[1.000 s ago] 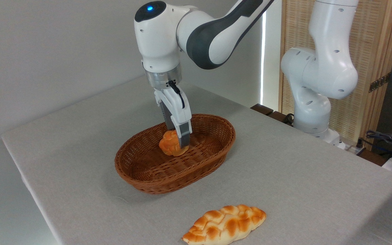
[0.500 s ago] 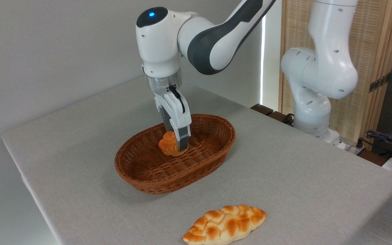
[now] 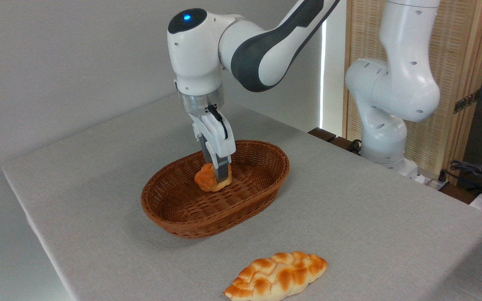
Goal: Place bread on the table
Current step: 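Lift the bun out of the basket and carry it beside the basket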
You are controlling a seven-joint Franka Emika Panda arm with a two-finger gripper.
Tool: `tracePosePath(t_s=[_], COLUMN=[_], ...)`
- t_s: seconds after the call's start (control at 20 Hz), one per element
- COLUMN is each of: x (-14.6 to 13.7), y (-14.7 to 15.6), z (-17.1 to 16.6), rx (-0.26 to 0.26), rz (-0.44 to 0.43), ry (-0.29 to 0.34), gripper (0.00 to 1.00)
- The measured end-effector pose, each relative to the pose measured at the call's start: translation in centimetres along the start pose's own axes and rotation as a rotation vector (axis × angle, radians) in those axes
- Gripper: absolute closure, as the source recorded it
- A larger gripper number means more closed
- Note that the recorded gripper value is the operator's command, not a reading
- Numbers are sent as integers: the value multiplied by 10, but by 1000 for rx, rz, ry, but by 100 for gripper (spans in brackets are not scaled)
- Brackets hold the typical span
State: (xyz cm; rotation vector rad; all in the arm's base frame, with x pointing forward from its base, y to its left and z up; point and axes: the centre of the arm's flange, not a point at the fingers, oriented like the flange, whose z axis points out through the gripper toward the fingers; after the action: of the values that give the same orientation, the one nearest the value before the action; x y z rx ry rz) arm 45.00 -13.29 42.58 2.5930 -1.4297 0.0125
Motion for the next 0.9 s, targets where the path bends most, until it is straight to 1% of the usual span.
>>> tracePosePath(t_s=[0.1, 0.2, 0.25, 0.3, 0.4, 0.45, 0.5, 0.55, 0.6, 0.7, 0.75, 0.8, 0.85, 0.9], x=[-2, -6, -8, -13, -35, -47, -58, -71, -83, -111, -127, -141, -158, -171], y=[-4, -13, -18, -25, -41, -47, -51, -56, -59, -67, -72, -78, -84, -90], z=[-4, -17, -31, -50, -101, -122, -135, -144, -149, -149, -145, -138, -123, -108], rx=[5, 18, 20, 15, 8, 11, 13, 17, 20, 2, -16, -36, -60, -80], rz=[-7, -25, -35, -45, -51, -39, -26, -2, 31, 120, 160, 184, 198, 203], ry=[7, 27, 36, 32, -1, -18, -38, -69, -105, -201, -248, -282, -321, -346], gripper=[75, 75, 74, 74, 74, 74, 73, 70, 68, 53, 53, 49, 35, 13])
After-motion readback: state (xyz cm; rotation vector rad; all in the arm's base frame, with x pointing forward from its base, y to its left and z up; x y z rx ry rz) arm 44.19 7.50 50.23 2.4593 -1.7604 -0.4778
